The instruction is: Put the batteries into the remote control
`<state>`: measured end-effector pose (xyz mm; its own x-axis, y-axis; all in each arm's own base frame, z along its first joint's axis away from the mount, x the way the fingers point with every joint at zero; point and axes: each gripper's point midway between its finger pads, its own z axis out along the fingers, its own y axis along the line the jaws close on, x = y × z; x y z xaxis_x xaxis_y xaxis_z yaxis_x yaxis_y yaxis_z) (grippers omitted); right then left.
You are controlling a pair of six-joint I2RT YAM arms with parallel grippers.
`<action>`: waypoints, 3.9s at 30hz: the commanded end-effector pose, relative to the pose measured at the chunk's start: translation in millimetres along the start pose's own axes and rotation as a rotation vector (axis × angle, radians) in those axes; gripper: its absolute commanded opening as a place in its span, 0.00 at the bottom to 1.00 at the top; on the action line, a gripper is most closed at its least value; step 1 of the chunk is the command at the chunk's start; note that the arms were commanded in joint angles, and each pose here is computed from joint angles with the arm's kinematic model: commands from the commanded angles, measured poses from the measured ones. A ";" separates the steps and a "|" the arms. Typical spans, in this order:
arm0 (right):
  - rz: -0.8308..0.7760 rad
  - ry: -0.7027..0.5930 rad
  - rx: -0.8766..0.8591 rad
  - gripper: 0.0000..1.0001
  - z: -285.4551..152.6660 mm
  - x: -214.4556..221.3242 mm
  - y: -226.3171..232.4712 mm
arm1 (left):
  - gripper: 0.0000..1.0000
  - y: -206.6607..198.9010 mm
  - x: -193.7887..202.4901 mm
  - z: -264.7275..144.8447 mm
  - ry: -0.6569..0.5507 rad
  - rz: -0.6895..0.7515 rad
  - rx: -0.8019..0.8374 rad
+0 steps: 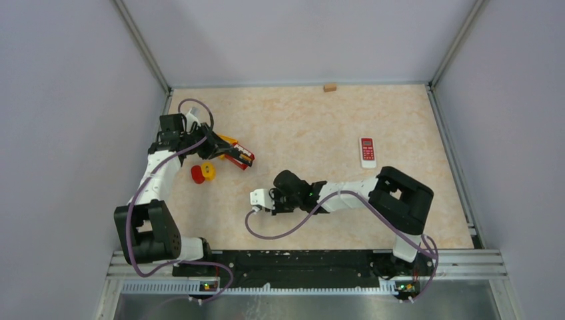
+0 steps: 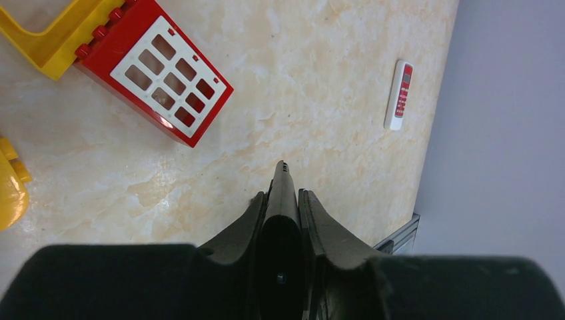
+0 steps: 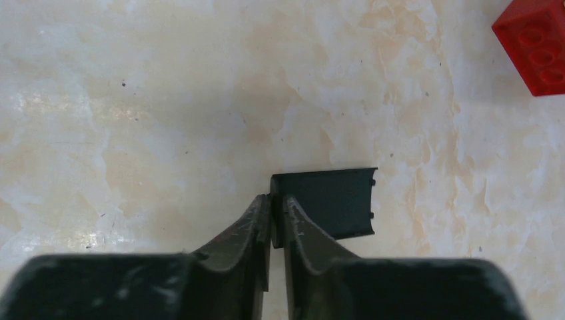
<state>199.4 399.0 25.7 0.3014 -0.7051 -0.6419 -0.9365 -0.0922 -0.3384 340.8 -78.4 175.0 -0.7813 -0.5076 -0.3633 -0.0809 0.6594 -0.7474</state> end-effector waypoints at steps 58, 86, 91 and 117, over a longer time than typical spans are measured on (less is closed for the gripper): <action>1.601 -0.327 -0.574 0.11 12.5 39.9 -69.6 | 0.00 -7.5 -9.5 -8.3 -0.051 0.021 0.017; 1.003 -0.141 -0.007 0.19 38.6 -14.5 -100.6 | 0.00 14.5 -41.2 -37.3 -0.304 0.042 -0.192; 0.967 -0.061 -0.111 0.15 49.5 -5.1 -72.6 | 0.00 12.4 -37.3 -32.0 -0.270 0.032 -0.165; 0.686 0.172 -0.155 0.11 14.0 24.2 9.5 | 0.00 10.0 -29.4 -23.3 -0.225 0.018 -0.113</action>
<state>216.9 404.2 20.9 -0.4264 -0.6272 -0.6517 -0.9045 0.2880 0.3146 339.9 -41.4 185.1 -0.6357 -0.6006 -0.4850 -0.1922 0.7316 -0.6541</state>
